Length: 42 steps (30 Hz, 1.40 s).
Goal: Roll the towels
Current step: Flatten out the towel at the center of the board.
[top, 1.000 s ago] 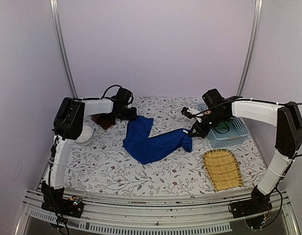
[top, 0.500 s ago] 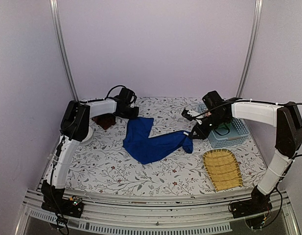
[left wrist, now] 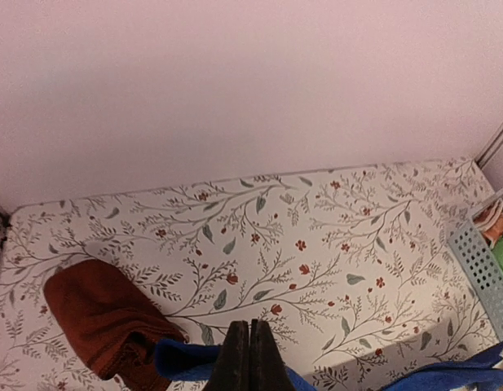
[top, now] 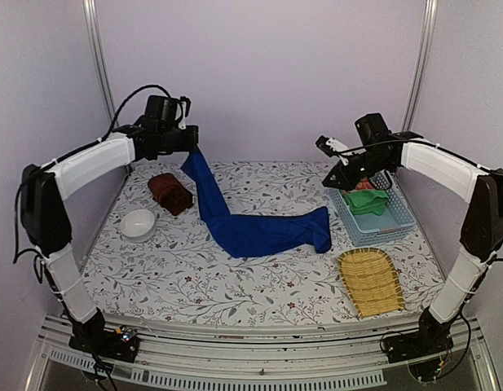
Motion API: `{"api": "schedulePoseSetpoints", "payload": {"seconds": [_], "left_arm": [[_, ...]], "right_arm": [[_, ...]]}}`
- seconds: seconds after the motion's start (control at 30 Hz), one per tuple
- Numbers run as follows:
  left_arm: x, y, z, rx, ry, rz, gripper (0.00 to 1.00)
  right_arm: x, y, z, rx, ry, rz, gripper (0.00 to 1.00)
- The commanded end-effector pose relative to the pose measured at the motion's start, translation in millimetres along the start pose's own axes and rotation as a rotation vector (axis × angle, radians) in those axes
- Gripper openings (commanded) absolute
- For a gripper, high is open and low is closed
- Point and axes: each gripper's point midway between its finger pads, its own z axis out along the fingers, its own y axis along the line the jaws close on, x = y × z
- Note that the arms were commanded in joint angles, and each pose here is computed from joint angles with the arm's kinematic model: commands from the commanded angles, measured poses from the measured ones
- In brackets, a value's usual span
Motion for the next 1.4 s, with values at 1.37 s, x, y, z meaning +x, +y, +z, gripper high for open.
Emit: {"api": "schedulePoseSetpoints", "payload": {"seconds": [1.37], "left_arm": [[231.6, 45.1, -158.0, -0.146, 0.478, -0.204, 0.0]], "right_arm": [[95.3, -69.2, 134.8, 0.145, 0.425, -0.085, 0.31]]}}
